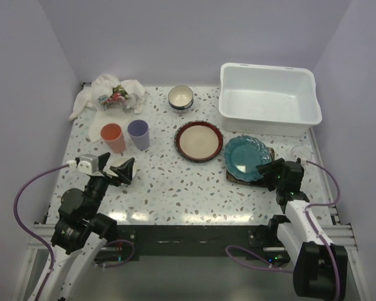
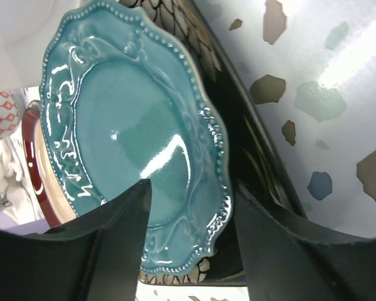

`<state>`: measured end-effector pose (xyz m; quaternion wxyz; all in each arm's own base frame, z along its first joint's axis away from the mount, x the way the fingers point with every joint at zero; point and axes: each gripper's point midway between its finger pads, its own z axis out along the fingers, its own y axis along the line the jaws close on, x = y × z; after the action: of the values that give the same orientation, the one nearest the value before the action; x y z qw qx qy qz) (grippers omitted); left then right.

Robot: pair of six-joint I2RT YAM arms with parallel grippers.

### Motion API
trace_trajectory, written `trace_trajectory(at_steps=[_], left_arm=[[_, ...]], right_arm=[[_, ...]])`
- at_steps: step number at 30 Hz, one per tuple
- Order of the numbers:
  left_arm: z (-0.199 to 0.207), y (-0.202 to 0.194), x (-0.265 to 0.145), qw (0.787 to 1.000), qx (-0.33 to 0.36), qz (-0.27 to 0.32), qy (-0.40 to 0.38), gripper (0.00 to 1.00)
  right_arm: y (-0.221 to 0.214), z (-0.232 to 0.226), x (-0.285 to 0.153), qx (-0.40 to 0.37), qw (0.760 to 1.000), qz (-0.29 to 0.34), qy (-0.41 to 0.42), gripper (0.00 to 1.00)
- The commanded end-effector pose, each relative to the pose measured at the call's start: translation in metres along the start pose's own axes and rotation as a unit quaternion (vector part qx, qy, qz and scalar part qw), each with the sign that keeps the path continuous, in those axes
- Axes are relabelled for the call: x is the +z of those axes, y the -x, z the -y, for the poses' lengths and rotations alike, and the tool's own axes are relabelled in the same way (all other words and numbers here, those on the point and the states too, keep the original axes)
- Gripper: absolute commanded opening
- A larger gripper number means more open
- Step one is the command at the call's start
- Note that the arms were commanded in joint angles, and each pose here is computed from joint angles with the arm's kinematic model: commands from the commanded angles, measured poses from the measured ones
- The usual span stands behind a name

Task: Place the mixed dishes into the plastic bin
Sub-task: Adjust the plate on the plate.

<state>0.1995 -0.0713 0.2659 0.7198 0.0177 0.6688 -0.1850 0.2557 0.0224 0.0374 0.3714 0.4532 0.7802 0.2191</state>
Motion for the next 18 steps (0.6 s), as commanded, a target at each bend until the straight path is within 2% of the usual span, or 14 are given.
trace_trajectory(at_steps=[1,3,9,18], left_arm=[[0.002,-0.001,0.002,1.000,-0.009,-0.004,-0.002,0.98],[0.002,-0.001,0.003,1.000,-0.010,-0.004,-0.002,0.98],[0.003,-0.002,0.004,1.000,-0.009,-0.008,-0.003,0.98],[0.003,-0.005,0.005,1.000,-0.007,-0.015,-0.004,0.98]], right_arm=[[-0.023,0.038,-0.002,-0.008,0.998,-0.032,-0.054,0.51],[-0.022,0.036,-0.004,-0.011,0.998,-0.030,-0.049,0.43],[-0.013,0.021,-0.016,-0.017,1.000,-0.011,-0.024,0.27],[-0.005,-0.002,-0.037,-0.009,1.000,0.005,0.018,0.13]])
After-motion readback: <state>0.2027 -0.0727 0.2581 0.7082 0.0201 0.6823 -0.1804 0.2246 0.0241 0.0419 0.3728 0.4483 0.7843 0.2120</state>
